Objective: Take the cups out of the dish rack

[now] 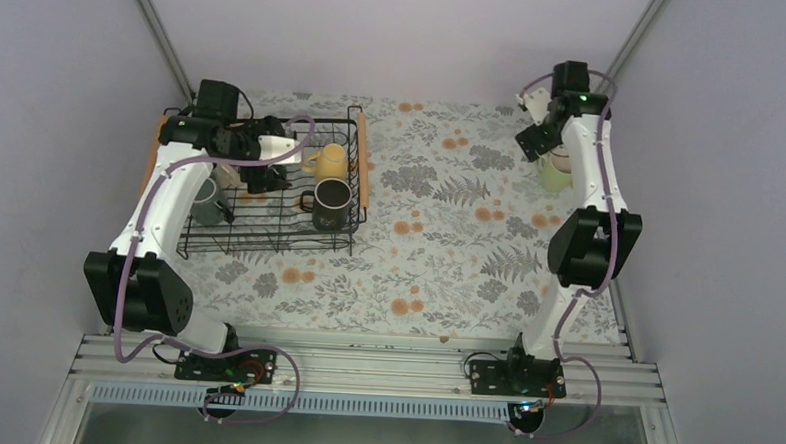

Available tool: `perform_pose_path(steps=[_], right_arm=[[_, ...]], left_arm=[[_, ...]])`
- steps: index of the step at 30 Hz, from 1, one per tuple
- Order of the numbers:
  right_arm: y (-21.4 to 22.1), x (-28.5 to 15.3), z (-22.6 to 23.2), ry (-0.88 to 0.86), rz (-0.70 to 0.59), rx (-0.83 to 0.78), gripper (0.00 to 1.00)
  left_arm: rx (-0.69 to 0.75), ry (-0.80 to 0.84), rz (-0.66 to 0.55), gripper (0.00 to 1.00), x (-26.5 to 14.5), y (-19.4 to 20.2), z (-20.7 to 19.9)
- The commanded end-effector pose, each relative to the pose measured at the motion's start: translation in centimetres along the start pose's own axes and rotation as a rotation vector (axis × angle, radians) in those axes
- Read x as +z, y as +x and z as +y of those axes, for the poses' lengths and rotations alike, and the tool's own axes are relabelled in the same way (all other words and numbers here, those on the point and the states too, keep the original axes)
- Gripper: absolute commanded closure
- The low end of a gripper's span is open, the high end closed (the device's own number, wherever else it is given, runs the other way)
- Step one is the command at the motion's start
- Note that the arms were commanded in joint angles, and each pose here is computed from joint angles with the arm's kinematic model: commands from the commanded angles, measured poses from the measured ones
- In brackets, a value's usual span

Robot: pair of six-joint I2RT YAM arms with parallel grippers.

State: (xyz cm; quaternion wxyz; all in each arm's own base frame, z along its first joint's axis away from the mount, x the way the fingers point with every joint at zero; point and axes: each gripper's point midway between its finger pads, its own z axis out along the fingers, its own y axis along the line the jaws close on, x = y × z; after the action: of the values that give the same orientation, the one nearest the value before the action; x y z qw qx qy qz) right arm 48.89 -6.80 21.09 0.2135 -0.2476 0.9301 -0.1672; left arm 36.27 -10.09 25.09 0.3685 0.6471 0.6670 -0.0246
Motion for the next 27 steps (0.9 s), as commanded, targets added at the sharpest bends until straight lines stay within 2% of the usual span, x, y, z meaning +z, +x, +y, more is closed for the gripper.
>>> perform_pose_path(steps=[1, 10, 14, 20, 27], right_arm=[[-1.8, -3.4, 3.6, -0.025, -0.061, -0.047, 0.01], [-5.1, -8.7, 11.1, -0.213, -0.199, -0.114, 0.00], [-5.4, -10.1, 12.6, -0.254, -0.235, -0.136, 0.00], [-5.1, -10.3, 13.2, -0.269, -0.241, -0.150, 0.02], [-4.3, -9.2, 13.9, -0.278, -0.221, -0.157, 0.06]], left_arm=[[0.040, 0.138, 0.047, 0.00, 0.9, 1.0, -3.2], [0.110, 0.222, 0.082, 0.00, 4.2, 1.1, -5.1], [0.120, 0.266, 0.084, 0.01, 6.1, 0.9, -5.7], [0.076, 0.354, 0.114, 0.14, 8.9, 1.6, -5.6], [0.052, 0.422, 0.117, 0.38, 10.6, 1.6, -5.5]])
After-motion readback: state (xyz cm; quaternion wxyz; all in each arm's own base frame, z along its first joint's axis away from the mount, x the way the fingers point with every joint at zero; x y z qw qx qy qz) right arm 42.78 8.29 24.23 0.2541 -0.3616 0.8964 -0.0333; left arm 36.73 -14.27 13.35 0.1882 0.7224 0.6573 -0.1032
